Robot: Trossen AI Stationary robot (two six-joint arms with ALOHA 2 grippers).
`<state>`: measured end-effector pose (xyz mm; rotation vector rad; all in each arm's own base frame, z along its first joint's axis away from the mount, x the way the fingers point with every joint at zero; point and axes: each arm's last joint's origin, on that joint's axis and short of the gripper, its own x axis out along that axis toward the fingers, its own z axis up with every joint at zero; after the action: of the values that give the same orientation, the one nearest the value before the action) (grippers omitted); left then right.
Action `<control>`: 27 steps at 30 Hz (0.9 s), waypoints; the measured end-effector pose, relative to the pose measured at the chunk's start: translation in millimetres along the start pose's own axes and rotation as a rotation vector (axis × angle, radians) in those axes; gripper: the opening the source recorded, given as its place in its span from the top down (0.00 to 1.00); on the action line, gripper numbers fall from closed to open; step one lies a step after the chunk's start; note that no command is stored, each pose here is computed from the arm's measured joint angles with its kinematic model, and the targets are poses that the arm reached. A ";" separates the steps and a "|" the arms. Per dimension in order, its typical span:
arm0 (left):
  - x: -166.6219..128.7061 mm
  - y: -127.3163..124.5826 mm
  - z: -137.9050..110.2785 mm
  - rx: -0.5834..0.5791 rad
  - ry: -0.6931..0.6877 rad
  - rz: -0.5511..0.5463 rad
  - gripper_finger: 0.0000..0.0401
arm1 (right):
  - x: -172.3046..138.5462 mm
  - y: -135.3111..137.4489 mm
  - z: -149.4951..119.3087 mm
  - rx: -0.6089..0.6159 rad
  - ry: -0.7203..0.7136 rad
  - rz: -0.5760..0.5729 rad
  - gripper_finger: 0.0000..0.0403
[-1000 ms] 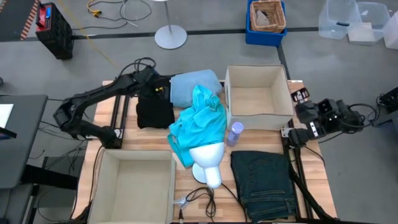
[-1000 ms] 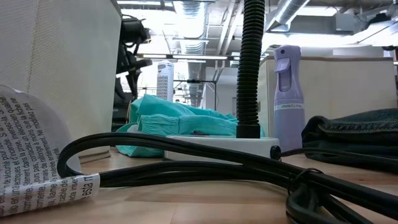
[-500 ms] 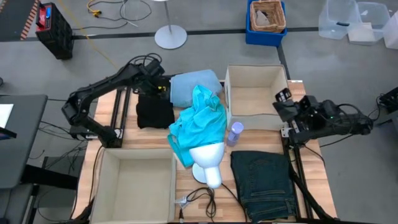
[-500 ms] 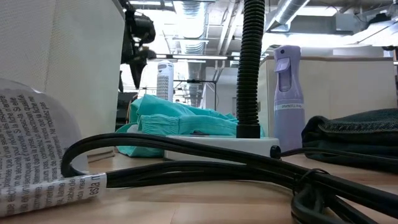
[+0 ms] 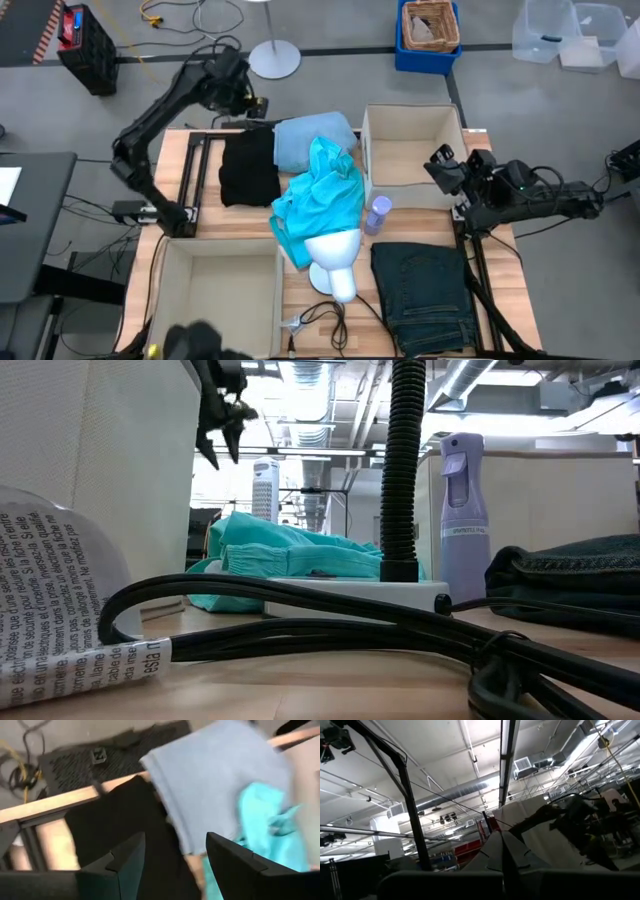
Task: Sort clothes
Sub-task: Put the black jeans into the bottom laundry organizer
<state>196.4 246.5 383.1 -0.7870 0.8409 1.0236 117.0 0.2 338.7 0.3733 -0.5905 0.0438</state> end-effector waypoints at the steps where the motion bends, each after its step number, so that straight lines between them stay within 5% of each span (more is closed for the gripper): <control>1: 8.1 4.8 5.2 0.005 0.036 0.009 0.50 | 0.2 -0.1 -0.3 0.010 0.002 -0.001 0.98; 13: 92.4 34.6 26.4 0.125 0.377 0.113 0.50 | -0.3 4.5 -1.0 0.089 0.007 0.033 0.98; 20: 112.7 43.4 32.7 0.162 0.395 0.124 0.50 | -0.5 6.6 -1.2 0.100 0.009 0.048 0.98; 27: 101.3 57.7 47.4 0.139 0.328 0.117 0.50 | -0.5 6.8 -0.9 0.101 0.005 0.049 0.98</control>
<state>181.4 345.7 307.0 -0.8050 1.2379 0.9392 116.1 6.9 340.0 0.4563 -0.5938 0.1222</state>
